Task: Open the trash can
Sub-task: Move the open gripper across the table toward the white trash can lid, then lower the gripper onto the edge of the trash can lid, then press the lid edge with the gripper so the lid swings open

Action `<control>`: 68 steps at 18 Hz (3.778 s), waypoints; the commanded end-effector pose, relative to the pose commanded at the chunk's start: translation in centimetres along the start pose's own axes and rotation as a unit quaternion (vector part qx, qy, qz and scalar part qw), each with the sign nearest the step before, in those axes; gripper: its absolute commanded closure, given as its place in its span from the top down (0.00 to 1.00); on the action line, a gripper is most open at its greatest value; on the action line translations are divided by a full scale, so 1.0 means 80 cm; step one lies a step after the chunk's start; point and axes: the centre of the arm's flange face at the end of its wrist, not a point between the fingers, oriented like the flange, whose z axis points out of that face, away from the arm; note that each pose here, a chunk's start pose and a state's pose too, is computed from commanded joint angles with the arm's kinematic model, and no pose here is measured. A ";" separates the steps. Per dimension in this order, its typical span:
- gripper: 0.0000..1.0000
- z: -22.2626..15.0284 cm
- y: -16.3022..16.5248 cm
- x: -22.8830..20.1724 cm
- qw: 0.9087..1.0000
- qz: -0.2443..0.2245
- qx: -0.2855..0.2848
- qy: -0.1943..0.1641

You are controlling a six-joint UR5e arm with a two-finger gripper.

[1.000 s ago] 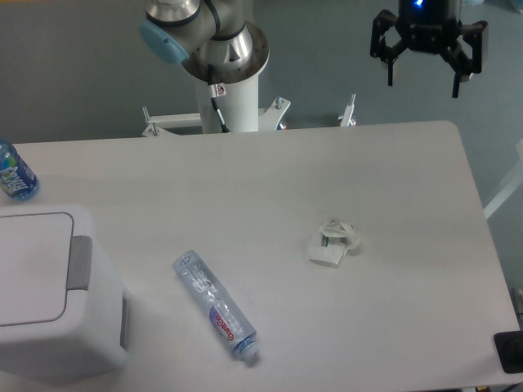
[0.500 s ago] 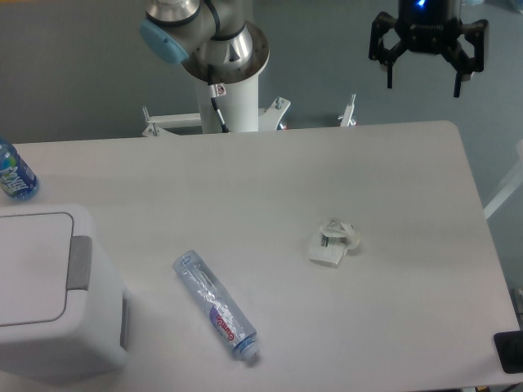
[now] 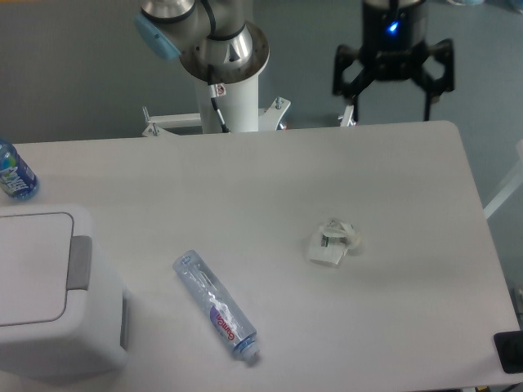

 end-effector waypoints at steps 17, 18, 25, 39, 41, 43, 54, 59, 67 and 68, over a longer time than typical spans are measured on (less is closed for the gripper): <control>1.00 0.063 -0.093 0.233 0.979 -0.136 0.058 0.140; 1.00 0.064 -0.092 0.235 0.977 -0.143 0.056 0.147; 1.00 0.093 -0.090 0.283 0.977 -0.128 0.030 0.165; 1.00 0.098 -0.089 0.305 0.977 -0.126 0.022 0.172; 1.00 0.097 -0.089 0.309 0.977 -0.124 0.022 0.173; 1.00 0.100 -0.089 0.309 0.977 -0.125 0.020 0.173; 1.00 0.107 -0.090 0.315 0.977 -0.123 0.016 0.174; 1.00 0.108 -0.090 0.315 0.977 -0.123 0.015 0.174; 1.00 0.112 -0.089 0.315 0.977 -0.123 0.013 0.173; 1.00 0.112 -0.089 0.315 0.977 -0.123 0.013 0.173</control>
